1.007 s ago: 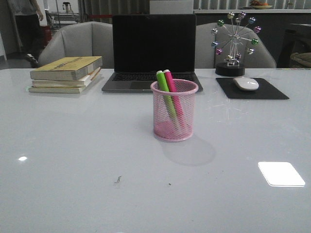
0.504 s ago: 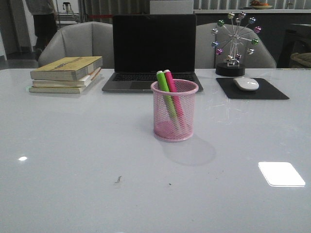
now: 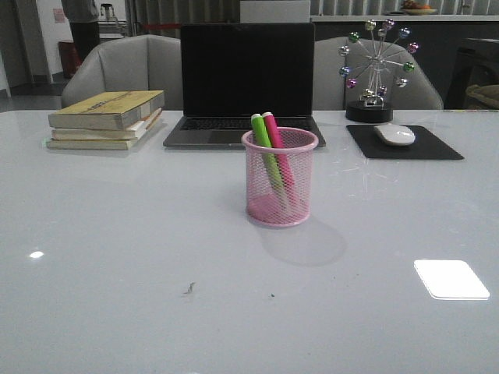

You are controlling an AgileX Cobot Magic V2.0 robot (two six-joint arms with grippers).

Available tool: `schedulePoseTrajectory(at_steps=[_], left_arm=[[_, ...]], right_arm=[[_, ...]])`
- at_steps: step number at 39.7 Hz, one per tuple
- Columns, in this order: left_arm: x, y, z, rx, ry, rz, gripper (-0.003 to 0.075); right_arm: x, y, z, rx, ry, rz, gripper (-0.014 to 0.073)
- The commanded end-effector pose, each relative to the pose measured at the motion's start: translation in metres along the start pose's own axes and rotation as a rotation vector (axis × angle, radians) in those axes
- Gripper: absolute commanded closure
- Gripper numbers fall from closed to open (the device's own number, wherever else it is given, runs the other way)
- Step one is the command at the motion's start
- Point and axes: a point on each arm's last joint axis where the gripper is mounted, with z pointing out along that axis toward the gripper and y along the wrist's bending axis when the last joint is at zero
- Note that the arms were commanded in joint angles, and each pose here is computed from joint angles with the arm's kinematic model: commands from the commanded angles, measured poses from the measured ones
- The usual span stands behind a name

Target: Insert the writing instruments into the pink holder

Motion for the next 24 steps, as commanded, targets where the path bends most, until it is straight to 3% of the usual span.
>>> schedulePoseTrajectory(at_steps=[1,24], left_arm=[[-0.0009,0.0003,-0.0012,-0.001,-0.06,-0.014,0.0618],[-0.0023,0.0003,-0.0013,-0.002,-0.075,-0.014,0.0619]], right_arm=[[-0.01,0.0009,-0.0022,-0.01,-0.097,-0.008,0.0529],[-0.01,0.0009,-0.0022,-0.01,-0.097,-0.008,0.0529]])
